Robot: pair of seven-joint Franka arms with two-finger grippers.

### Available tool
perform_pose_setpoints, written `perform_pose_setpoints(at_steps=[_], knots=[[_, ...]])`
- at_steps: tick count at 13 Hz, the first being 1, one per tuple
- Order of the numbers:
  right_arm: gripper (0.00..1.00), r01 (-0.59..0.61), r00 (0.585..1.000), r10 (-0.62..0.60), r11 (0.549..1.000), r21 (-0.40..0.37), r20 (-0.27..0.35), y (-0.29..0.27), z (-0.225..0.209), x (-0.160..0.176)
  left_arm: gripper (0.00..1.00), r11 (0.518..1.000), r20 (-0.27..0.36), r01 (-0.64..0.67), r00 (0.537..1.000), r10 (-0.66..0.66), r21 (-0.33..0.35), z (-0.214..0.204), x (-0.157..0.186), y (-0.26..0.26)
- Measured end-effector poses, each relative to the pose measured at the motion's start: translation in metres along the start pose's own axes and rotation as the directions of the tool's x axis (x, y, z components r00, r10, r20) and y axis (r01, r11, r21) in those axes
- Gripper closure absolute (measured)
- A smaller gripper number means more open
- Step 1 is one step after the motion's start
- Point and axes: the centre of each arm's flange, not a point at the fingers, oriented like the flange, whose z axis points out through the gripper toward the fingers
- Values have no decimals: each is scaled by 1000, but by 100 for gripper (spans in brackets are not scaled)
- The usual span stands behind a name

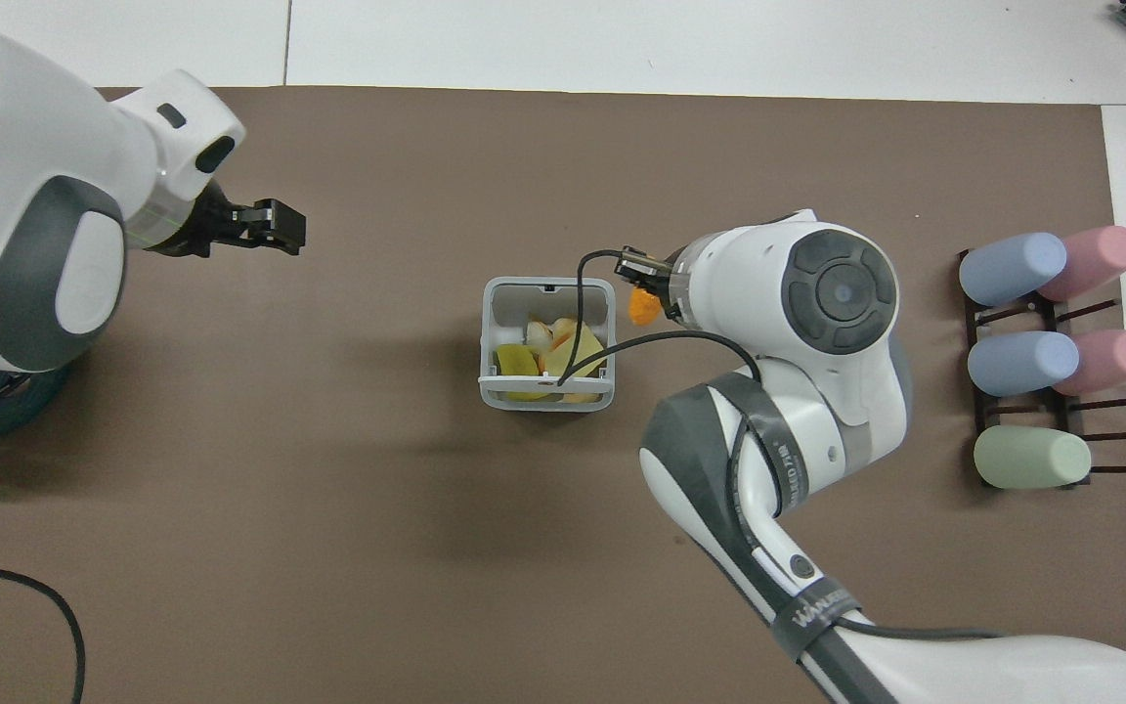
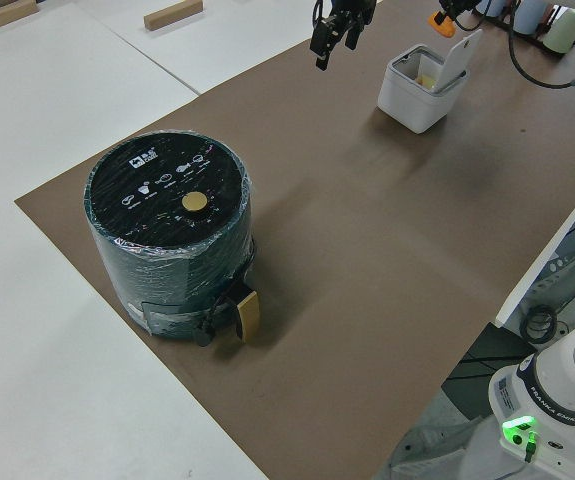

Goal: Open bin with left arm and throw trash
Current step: 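Carry the orange piece with the right gripper and drop it into the bin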

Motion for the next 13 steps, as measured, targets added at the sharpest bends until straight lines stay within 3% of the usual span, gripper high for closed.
perform_pose_setpoints(at_steps=[4, 7, 10, 13], knots=[[66, 11, 999, -11, 1000, 11, 37, -30, 14, -33, 4, 999, 33, -28, 999, 27, 33, -31, -4, -52], [34, 9, 999, -10, 1000, 9, 38, -31, 16, -32, 0, 999, 10, -39, 999, 39, 29, -76, -21, -46], [1, 8, 999, -9, 1000, 10, 35, -30, 15, -30, 0, 999, 2, -40, 999, 40, 29, -91, -29, -46], [0, -8, 1000, 8, 1000, 9, 14, -16, 4, -10, 0, 999, 11, -38, 999, 38, 30, -86, -29, -48]])
